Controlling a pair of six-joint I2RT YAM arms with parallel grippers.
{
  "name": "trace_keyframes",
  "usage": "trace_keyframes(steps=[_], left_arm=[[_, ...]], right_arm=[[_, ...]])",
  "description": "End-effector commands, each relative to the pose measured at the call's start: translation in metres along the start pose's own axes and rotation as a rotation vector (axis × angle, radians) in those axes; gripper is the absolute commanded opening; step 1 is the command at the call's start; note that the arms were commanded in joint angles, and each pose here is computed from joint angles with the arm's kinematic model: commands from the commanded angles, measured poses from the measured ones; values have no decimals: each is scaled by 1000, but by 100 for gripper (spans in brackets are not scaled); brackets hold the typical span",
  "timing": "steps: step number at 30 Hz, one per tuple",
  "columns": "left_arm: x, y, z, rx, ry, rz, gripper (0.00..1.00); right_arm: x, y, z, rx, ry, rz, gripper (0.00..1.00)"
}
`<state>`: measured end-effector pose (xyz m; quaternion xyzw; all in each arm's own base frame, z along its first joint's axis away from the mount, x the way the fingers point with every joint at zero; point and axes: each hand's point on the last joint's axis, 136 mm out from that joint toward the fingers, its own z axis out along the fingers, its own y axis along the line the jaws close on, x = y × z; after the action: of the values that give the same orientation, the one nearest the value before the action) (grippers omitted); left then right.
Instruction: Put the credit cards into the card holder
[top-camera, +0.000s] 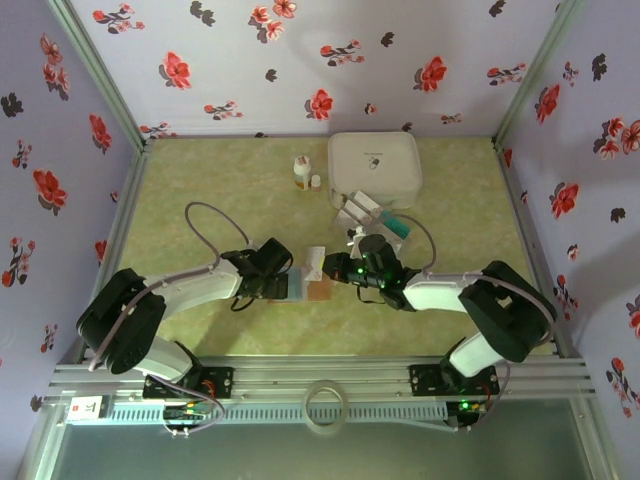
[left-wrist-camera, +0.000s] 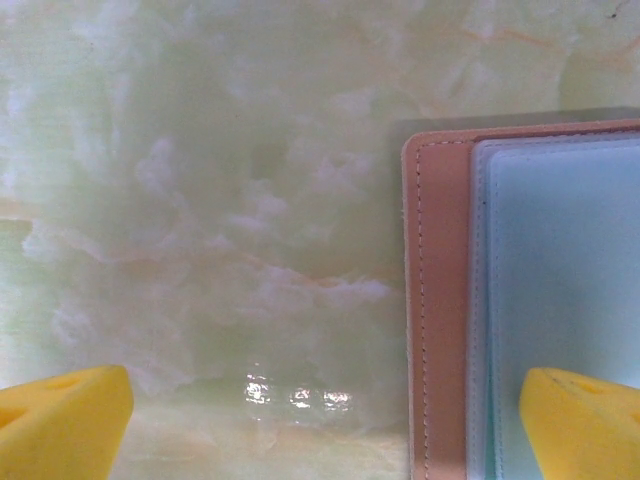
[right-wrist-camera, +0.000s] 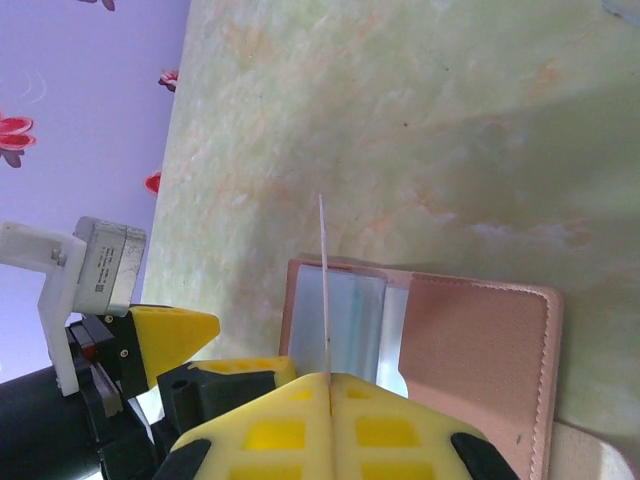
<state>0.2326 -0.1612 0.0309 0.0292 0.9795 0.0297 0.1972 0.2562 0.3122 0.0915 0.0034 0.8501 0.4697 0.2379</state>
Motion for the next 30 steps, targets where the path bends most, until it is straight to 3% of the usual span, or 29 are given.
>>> trace_keyframes(steps=[1,30], left_arm=[[6,8,3,-45,5,14,100],[9,10,4,-44,4,3,100]], right_arm=[[1,8,6,-52,-5,4,0],[29,-19,34,-62,50,49,0]])
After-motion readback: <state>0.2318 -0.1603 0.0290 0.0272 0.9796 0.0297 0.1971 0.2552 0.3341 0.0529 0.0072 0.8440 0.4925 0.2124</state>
